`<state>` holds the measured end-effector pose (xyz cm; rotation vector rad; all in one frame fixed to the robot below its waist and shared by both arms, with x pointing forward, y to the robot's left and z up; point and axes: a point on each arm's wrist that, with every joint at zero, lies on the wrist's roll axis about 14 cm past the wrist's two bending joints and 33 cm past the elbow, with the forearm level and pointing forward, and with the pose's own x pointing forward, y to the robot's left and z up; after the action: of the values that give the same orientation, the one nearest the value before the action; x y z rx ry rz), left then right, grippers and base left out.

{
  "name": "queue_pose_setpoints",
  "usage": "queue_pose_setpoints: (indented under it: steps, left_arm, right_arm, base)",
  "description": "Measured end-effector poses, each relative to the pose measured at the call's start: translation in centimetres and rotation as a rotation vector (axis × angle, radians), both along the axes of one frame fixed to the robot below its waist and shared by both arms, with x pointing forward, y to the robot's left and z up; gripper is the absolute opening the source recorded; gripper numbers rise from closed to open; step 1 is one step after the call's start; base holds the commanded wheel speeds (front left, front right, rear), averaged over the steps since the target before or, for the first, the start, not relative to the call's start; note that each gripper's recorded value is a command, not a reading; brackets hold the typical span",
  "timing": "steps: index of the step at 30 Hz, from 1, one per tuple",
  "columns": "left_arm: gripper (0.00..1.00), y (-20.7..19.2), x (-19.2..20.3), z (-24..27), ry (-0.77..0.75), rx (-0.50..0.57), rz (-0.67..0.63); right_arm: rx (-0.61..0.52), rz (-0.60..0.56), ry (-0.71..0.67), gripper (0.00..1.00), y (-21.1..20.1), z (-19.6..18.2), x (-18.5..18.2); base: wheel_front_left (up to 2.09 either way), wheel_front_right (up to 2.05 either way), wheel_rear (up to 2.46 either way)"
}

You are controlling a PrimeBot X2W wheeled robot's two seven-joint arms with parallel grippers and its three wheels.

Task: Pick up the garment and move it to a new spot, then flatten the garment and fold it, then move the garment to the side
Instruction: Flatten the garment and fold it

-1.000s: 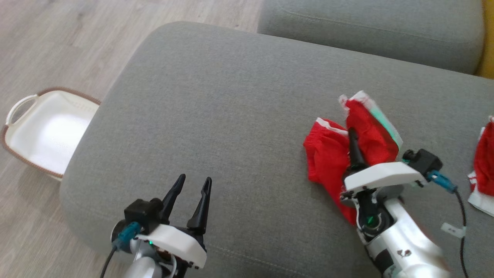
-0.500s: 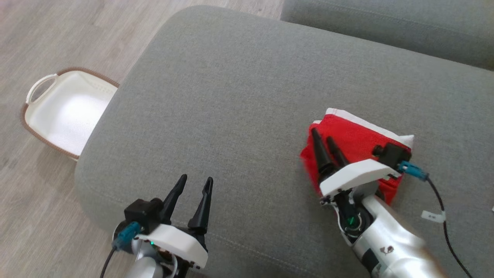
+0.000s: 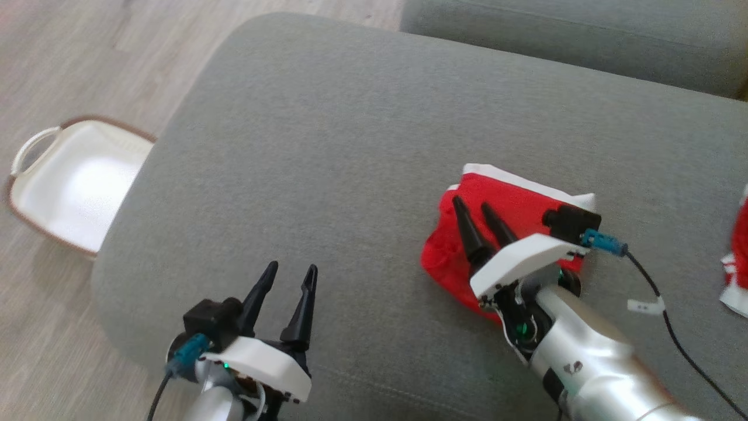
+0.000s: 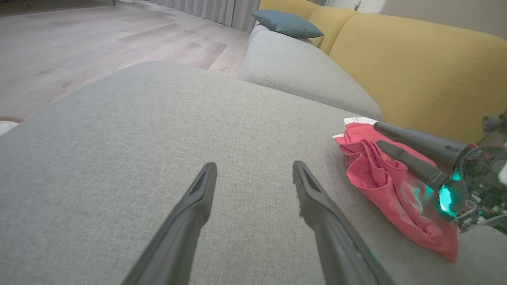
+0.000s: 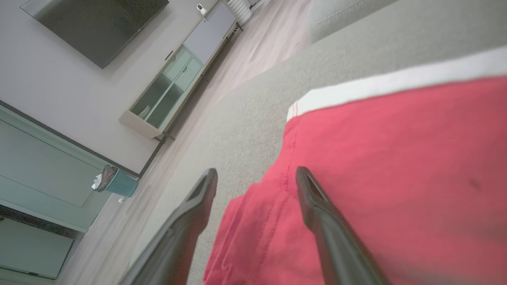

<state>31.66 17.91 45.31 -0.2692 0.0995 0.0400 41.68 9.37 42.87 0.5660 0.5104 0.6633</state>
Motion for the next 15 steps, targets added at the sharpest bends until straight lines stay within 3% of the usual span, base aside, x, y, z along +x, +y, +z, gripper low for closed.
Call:
queue_pose_setpoints:
  steps: [7, 15]
  left_arm:
    - [1.0, -1.0, 1.7, 1.4, -0.052, 0.017, -0.05]
    - [1.0, -2.6, 4.5, 5.3, -0.177, 0.018, -0.11]
  right_arm:
    - [-0.07, -0.092, -0.182, 1.0, -4.2, 3.4, 3.1]
    - [-0.289, -0.269, -0.5, 1.0, -14.9, 8.7, 6.6]
  base:
    - [0.0, 0.0, 0.0]
    - [0.0, 0.0, 0.0]
